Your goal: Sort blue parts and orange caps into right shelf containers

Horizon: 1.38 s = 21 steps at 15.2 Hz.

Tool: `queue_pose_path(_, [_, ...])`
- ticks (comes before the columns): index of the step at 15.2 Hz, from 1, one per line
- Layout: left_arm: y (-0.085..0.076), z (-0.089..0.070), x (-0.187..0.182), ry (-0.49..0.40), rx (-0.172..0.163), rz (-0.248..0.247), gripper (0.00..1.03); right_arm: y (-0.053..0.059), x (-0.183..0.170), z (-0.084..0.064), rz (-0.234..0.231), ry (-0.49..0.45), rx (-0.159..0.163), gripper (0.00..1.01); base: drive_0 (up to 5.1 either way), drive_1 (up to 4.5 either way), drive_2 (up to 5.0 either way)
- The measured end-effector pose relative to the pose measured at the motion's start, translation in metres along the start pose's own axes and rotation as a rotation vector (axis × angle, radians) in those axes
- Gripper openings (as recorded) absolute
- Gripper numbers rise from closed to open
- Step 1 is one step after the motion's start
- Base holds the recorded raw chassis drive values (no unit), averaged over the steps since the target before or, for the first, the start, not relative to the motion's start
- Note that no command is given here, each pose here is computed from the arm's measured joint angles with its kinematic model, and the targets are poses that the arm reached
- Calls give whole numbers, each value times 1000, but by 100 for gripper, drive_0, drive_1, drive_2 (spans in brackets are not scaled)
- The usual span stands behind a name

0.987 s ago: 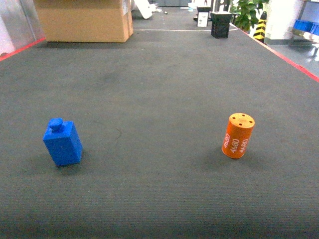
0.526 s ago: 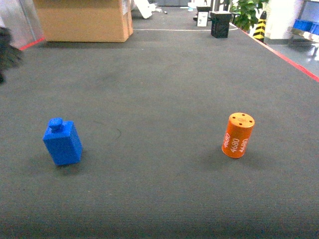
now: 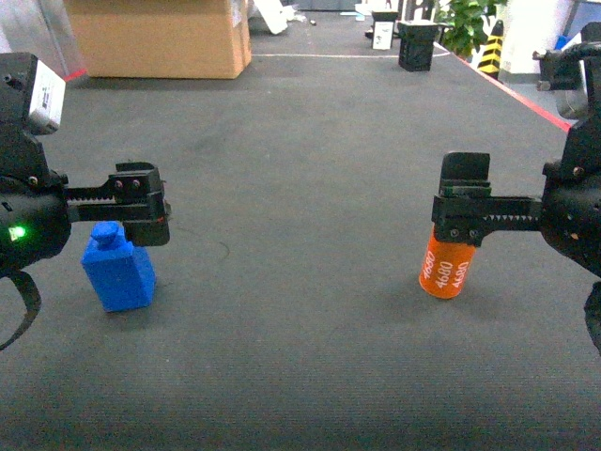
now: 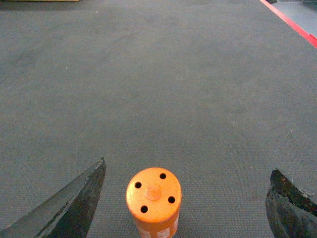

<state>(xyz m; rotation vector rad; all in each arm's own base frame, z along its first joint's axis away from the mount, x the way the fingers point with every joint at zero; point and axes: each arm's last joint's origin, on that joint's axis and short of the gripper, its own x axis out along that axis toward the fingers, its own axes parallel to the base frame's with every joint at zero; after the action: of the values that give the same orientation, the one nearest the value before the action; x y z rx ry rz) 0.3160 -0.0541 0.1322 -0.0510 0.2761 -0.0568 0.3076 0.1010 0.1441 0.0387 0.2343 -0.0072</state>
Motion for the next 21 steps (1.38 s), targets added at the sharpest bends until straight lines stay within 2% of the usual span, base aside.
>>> queue_pose_path(3, [6,-12,7,29,-12,10,98,4,12,-1,5,17,11,98,0,0,0])
queue_pose_path(5, [7,-19,10,42,-13,9,98,6,20,-9,15,52,6,98,0,0,0])
queue_pose_path(7, [7,-27,13,61,-15,7,98,6,29,-19,5,79,11,98,0,0,0])
queue_pose_path(11, [7,-38,21,74,-40,3,98,1,48,-34,12,143,59,98,0,0,0])
queue_pose_path(13, [7,-44,24,96,-39,-1,98,0,53,-42,14,173,73,98,0,0,0])
queue_pose_path(17, [6,-57,28,126,-32,2,98,2,58,-52,23,199,68,98,0,0,0])
queue_pose_path(19, [6,-62,31,121,-19,23,98,4,58,-58,9,214,52,98,0,0,0])
queue_pose_path(21, [8,-64,33,133,-12,58,98,6,59,-58,-4,209,31,98,0,0,0])
